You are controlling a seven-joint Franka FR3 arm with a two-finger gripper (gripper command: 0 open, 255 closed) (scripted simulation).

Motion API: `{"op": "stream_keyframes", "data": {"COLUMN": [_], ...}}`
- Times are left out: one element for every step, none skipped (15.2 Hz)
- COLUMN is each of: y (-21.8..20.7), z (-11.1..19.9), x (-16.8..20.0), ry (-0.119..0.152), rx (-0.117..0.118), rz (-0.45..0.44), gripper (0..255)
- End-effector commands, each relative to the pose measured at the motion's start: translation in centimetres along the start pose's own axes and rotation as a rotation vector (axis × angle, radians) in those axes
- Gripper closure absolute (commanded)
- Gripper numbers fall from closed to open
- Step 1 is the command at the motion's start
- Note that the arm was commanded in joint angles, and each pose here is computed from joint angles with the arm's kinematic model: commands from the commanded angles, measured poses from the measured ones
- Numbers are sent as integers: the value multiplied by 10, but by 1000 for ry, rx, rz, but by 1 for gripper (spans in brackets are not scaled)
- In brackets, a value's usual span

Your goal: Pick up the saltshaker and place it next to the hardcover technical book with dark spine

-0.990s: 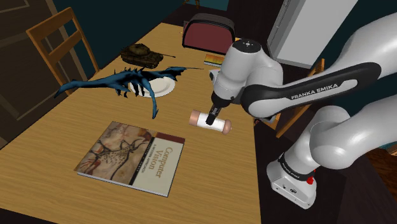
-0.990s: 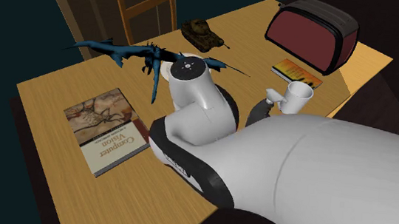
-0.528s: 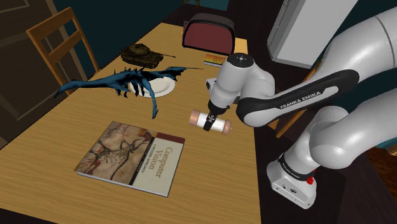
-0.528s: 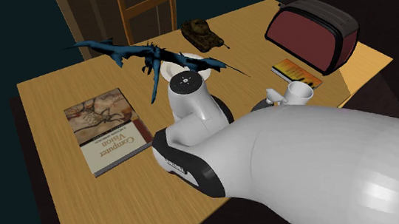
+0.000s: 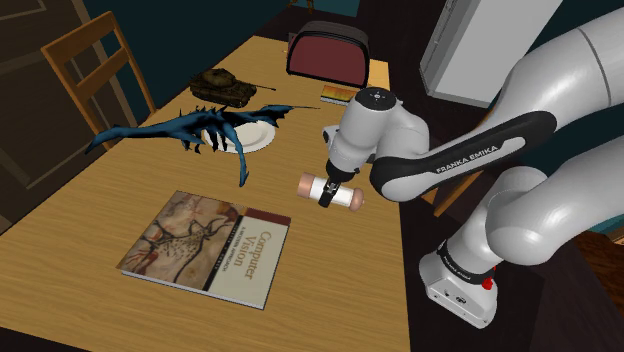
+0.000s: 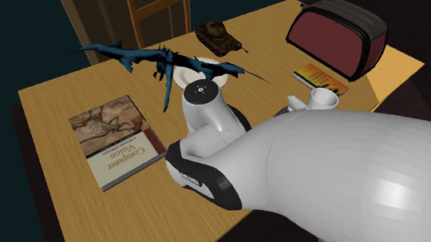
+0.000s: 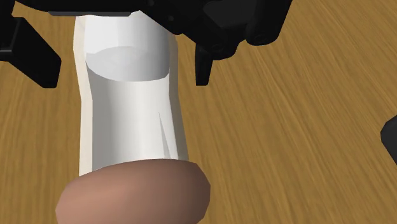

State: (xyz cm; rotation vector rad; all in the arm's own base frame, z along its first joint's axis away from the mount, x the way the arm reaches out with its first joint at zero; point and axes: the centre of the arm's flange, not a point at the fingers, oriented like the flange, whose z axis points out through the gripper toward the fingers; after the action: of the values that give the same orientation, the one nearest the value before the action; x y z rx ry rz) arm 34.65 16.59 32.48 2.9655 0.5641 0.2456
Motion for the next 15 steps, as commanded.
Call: {"op": "stream_keyframes", "data": {"y": [0, 0, 0, 0, 0, 0, 0, 0, 0, 0, 1, 1, 2, 3, 4], "z": [0, 0, 0, 0, 0, 0, 0, 0, 0, 0, -5, -10, -15, -21, -26], "x": [0, 0, 0, 0, 0, 0, 0, 0, 0, 0, 1, 1, 2, 3, 4], "ry": [0, 0, 0, 0, 0, 0, 0, 0, 0, 0, 0, 0, 0, 0, 0], "rx": [0, 0, 0, 0, 0, 0, 0, 0, 0, 0, 0, 0, 0, 0, 0], "rz": [0, 0, 0, 0, 0, 0, 0, 0, 0, 0, 0, 0, 0, 0, 0], "gripper": [255, 255, 255, 255, 255, 255, 255, 255, 255, 255, 255, 255, 255, 255, 255]}}
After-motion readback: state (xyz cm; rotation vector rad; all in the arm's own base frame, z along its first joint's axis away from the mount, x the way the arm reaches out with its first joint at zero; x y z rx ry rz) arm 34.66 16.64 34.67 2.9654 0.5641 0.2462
